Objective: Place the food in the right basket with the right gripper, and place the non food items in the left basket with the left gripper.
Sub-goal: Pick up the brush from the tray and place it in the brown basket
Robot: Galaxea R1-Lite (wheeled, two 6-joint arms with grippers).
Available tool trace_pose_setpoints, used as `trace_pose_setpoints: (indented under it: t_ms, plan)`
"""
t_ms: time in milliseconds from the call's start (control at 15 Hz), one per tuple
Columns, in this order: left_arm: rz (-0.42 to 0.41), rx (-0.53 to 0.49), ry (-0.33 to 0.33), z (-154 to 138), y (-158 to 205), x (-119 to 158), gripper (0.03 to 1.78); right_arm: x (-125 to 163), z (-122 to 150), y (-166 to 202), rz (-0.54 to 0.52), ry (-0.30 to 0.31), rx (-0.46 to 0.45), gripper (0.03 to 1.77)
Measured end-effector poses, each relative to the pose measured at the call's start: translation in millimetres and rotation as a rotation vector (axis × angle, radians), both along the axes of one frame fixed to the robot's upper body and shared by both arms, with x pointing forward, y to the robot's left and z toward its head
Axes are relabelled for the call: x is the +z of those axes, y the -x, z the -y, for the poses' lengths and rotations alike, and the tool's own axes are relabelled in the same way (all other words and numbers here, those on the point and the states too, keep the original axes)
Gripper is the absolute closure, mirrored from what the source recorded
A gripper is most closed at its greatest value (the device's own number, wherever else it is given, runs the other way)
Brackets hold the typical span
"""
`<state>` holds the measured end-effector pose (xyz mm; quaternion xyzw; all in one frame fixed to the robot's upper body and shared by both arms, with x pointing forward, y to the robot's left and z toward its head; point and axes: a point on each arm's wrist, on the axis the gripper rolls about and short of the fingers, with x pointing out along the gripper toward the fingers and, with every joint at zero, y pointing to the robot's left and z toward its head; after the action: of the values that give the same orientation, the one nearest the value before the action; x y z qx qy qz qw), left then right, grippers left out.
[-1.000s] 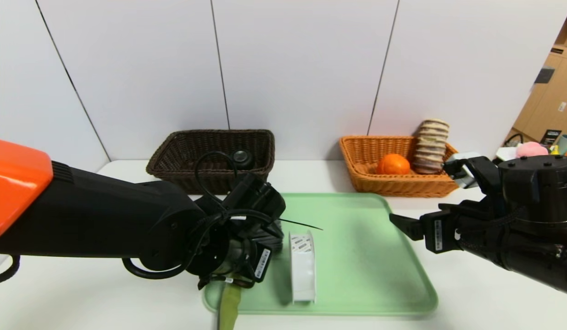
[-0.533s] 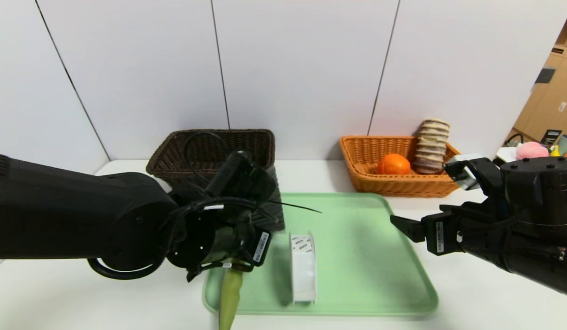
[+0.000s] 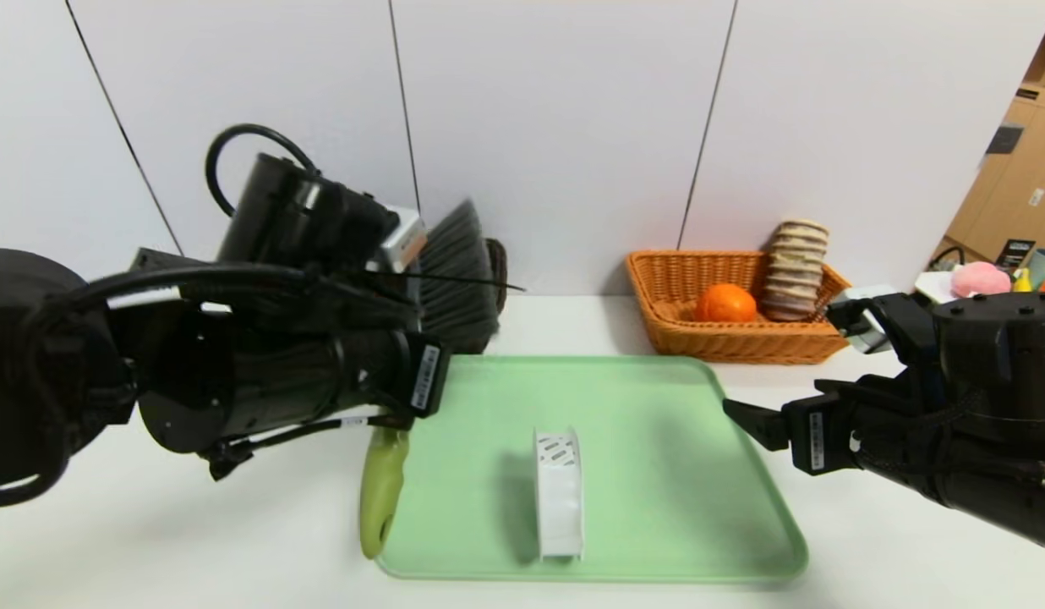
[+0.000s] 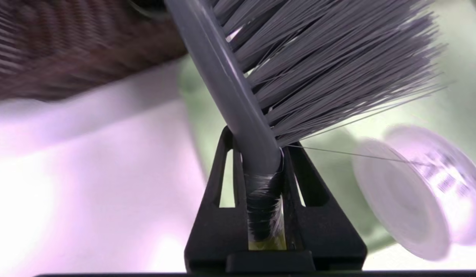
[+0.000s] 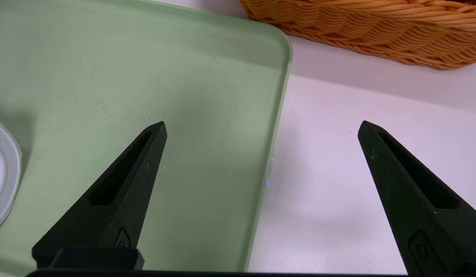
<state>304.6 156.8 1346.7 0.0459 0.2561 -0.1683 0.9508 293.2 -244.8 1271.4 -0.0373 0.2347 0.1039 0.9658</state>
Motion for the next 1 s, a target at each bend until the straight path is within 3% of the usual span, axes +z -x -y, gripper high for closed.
trace_pose_setpoints:
  t_ms: [133,333,600,800,1000]
  plan:
    - [0.105,0.066,0.019,-19.2,-18.2,14.7,1.52,0.1,0.8,1.6,0.001,-0.001,0.0,0.09]
    - [0.336,0.179,0.071,-42.9,-60.7,33.4,1.52,1.3,1.6,2.7,0.006,-0.006,-0.002,0.09]
    - [0.628,0.28,0.101,-60.2,-115.9,38.5,1.52,1.6,2.3,4.0,0.008,-0.007,-0.003,0.09]
    - [0.74,0.301,0.13,-61.6,-141.7,36.2,1.52,1.6,2.5,4.3,0.008,-0.008,-0.004,0.09]
    - [0.758,0.309,0.092,-68.0,-163.0,20.2,1.52,1.1,3.1,4.5,0.006,-0.007,-0.006,0.09]
